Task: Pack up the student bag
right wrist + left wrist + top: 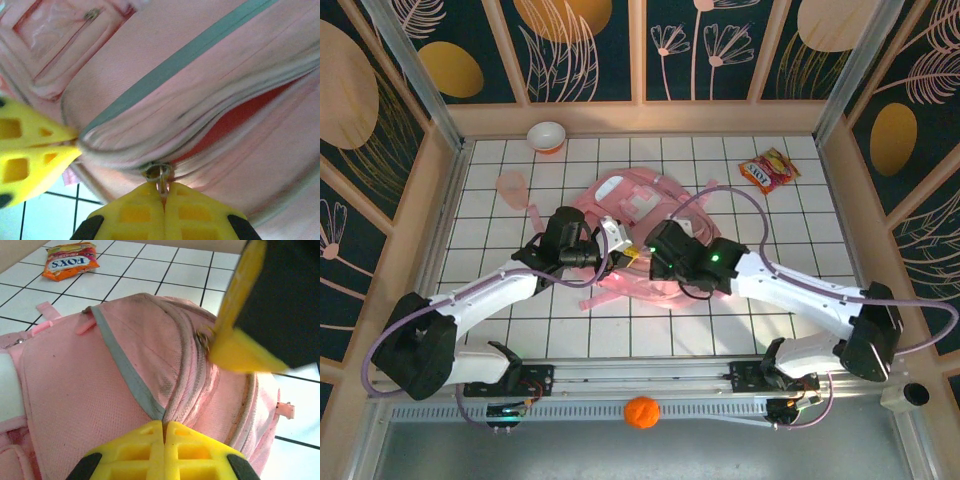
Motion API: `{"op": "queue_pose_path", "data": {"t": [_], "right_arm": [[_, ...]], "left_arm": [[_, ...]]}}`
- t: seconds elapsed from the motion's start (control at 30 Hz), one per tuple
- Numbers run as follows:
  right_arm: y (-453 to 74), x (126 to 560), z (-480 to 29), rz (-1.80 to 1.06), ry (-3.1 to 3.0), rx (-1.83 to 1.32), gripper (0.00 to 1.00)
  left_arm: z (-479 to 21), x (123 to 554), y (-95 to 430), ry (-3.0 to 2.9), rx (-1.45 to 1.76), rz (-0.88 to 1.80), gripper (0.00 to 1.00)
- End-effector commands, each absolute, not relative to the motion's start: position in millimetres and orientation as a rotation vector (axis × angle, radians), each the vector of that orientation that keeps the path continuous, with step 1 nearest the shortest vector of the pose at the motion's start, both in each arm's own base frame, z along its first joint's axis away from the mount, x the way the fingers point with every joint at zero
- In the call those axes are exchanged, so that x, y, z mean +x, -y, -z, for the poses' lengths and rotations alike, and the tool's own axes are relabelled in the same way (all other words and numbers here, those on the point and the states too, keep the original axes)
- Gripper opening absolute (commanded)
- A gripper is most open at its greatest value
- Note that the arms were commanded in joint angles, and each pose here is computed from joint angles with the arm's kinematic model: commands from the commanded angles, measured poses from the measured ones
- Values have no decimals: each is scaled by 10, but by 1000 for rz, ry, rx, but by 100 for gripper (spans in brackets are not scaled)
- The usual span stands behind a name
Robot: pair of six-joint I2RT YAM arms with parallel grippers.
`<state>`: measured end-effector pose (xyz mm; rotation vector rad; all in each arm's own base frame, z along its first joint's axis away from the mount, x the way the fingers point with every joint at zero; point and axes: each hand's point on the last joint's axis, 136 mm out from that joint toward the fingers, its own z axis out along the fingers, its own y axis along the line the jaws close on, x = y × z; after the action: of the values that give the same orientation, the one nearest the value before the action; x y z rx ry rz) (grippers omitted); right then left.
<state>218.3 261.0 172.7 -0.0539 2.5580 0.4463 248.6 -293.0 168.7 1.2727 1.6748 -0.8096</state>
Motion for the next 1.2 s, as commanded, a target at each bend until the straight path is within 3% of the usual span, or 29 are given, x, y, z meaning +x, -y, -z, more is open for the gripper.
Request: {"op": "queue_pose_path", "data": {"t": [0.0,0.17,0.33,0.47,0.63,0.73,0.9,1.17], "right_arm": [[-2166,2322,-1724,-361,-2553,-12,0],[-1885,2427,-1624,-390,-2581,9,0],[-2051,2408,-1543,-486,-2601,-65,0],[-2233,2367,-1575,-563,-2589,-109,0],[-2522,2217,-1680,-655,-2580,-159,0],[-2715,2116,-1696,-721,-2579,-179,0],[-3161,1890,-1733,-840,-2584,-245,0],[-3618,1771,-1751,-981,-2562,-270,0]], "left_arm": [[-1656,2541,2796,-1688,1280,707,0],[-1578,2570,2649,-1718,1255,679,0],[-1628,2585,2622,-1736,1178,713,0],[-1777,2827,2525,-1873,800,767,34],[-1585,2949,2045,-2105,158,767,39],[-1442,2867,1705,-2132,-131,721,50],[-1191,2769,1313,-2104,-453,671,44],[-950,3017,1451,-2147,-570,736,45]]}}
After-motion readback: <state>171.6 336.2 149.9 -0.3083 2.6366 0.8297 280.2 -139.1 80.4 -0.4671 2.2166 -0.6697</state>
